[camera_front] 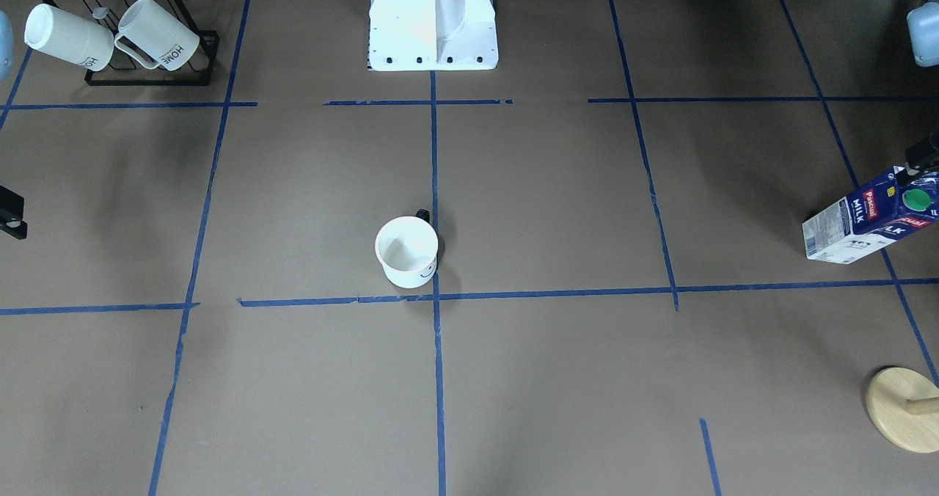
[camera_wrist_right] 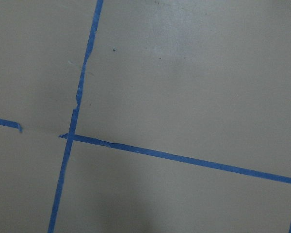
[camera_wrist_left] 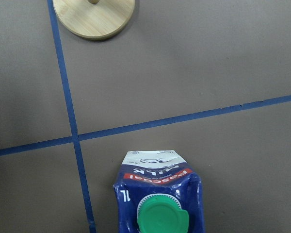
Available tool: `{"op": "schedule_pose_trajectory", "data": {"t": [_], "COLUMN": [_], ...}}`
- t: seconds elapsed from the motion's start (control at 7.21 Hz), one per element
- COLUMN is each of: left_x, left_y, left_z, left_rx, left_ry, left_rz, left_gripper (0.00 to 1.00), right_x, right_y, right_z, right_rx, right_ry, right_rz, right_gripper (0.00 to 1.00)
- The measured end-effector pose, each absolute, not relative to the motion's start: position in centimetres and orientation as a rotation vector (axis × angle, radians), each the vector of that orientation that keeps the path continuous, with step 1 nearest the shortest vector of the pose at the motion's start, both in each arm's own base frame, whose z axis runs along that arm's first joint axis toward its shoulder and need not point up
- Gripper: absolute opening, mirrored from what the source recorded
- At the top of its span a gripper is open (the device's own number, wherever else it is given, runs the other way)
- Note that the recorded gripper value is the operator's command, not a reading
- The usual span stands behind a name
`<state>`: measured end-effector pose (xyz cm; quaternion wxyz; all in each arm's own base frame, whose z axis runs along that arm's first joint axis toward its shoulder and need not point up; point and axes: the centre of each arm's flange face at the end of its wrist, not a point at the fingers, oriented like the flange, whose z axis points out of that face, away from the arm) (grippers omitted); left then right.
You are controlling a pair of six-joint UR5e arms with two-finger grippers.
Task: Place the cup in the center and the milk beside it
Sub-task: 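Lower the left gripper onto the blue milk carton and grasp it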
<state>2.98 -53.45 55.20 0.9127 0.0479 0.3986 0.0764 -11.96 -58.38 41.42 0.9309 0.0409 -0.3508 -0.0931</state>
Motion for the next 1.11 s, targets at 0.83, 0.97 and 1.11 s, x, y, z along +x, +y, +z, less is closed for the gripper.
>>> {"op": "schedule_pose_trajectory", "data": {"t": [0.83,0.97,1.11], "left_x": [4.8,5.2,5.6], "left_y": [-53.5,-53.5,-53.4], "left_z": [57.3,57.7,58.0], "left_rx": [0.045,0.033,0.024], "left_ry": [0.821,0.820,0.820], "left_rz": [0.168,0.172,0.177], "left_gripper": [1.00,1.00,1.00], "right_x": [-11.9,-11.9,-11.9], "right_y": [-58.3,-58.2,-58.1], "right_z": [41.8,42.0,42.2], "right_rx": [0.078,0.075,0.072], "right_ry": [-0.715,-0.715,-0.714], "right_rz": [-0.189,-0.187,-0.186], "right_gripper": [1.00,1.00,1.00]}}
